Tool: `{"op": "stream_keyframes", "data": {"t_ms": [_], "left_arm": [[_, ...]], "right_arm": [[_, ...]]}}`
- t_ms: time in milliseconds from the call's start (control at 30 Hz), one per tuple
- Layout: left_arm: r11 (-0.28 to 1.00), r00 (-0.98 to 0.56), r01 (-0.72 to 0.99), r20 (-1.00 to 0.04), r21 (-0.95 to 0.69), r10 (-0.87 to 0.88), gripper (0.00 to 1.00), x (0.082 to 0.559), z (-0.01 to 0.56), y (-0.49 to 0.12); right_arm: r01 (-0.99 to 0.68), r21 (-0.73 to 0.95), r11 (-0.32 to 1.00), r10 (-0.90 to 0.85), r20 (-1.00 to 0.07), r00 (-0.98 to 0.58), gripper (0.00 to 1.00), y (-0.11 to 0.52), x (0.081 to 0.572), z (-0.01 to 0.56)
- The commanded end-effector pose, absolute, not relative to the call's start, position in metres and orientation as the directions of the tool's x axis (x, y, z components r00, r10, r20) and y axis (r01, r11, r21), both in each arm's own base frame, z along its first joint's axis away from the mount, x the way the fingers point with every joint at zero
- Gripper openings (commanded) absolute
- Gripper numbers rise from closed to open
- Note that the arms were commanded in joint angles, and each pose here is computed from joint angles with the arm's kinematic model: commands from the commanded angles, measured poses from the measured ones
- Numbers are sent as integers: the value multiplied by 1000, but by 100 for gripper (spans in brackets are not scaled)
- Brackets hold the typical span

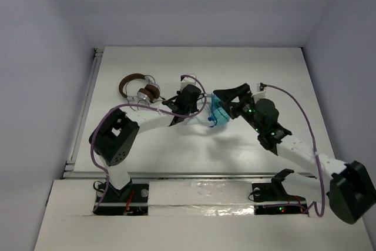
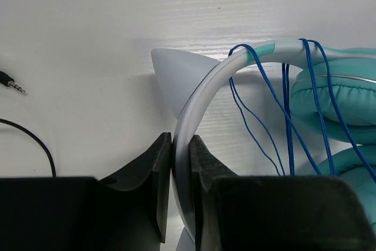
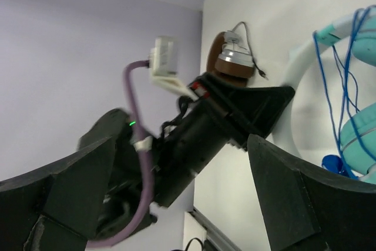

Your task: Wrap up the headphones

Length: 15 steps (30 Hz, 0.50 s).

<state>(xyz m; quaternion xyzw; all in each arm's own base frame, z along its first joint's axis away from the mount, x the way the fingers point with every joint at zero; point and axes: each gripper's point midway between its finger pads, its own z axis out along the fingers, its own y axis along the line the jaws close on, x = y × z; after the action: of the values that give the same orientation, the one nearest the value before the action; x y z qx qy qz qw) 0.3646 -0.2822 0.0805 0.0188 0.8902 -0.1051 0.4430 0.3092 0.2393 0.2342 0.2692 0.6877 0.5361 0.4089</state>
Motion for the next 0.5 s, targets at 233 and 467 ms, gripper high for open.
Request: {"op": "stream_keyframes", "data": {"t_ms": [233,467], "left_arm": [[946,-529,202,-841,-255,-113,0,372,127,-297],[940,-512,223,-852,-260,-115,0,368,136,-294]], "right_arm": [[-273,856,440,724,-517,-456,100,209,265,300],[-347,789,506,670,-614,-417,100,194,242,319]]}}
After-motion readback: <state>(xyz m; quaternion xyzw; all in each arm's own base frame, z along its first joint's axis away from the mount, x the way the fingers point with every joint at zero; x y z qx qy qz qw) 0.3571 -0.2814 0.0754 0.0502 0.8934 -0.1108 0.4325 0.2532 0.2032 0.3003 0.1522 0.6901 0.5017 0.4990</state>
